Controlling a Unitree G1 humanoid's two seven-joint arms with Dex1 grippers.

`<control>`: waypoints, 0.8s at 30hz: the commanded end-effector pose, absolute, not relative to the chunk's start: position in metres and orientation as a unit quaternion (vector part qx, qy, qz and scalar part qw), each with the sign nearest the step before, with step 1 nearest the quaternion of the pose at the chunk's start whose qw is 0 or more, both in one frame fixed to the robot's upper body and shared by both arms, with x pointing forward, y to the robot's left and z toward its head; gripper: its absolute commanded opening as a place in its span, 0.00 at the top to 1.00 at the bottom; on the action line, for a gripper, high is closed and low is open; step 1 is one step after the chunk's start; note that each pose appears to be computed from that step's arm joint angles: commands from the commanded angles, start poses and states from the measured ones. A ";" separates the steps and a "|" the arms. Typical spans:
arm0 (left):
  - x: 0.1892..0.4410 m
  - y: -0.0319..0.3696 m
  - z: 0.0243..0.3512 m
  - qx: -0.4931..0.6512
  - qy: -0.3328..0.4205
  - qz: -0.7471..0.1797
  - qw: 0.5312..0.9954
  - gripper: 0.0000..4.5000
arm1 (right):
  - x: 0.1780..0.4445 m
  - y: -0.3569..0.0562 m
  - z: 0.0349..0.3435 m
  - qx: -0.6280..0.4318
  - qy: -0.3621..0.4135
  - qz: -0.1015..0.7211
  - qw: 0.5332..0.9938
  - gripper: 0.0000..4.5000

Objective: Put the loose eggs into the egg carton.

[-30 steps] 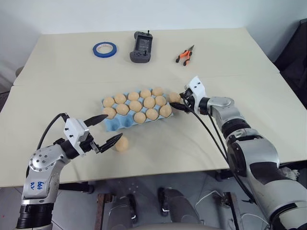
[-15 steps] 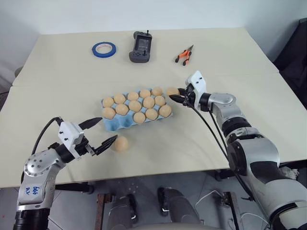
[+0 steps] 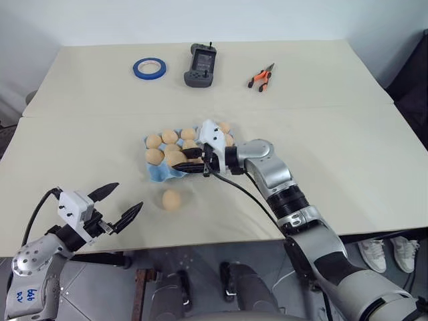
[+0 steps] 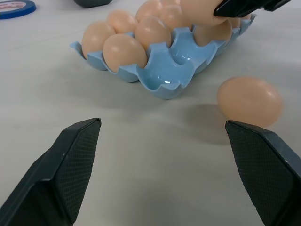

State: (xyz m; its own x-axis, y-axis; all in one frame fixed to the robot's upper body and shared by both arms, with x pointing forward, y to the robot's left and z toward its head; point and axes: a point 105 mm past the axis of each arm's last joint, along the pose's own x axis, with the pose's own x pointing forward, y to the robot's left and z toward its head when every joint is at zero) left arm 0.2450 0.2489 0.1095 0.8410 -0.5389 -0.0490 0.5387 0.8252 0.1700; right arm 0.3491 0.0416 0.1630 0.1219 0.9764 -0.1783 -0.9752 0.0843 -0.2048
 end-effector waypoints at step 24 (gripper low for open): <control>0.235 0.255 0.125 0.124 -0.004 -0.308 0.943 0.00 | 0.313 -0.137 0.176 -0.149 -0.113 0.574 0.797 0.01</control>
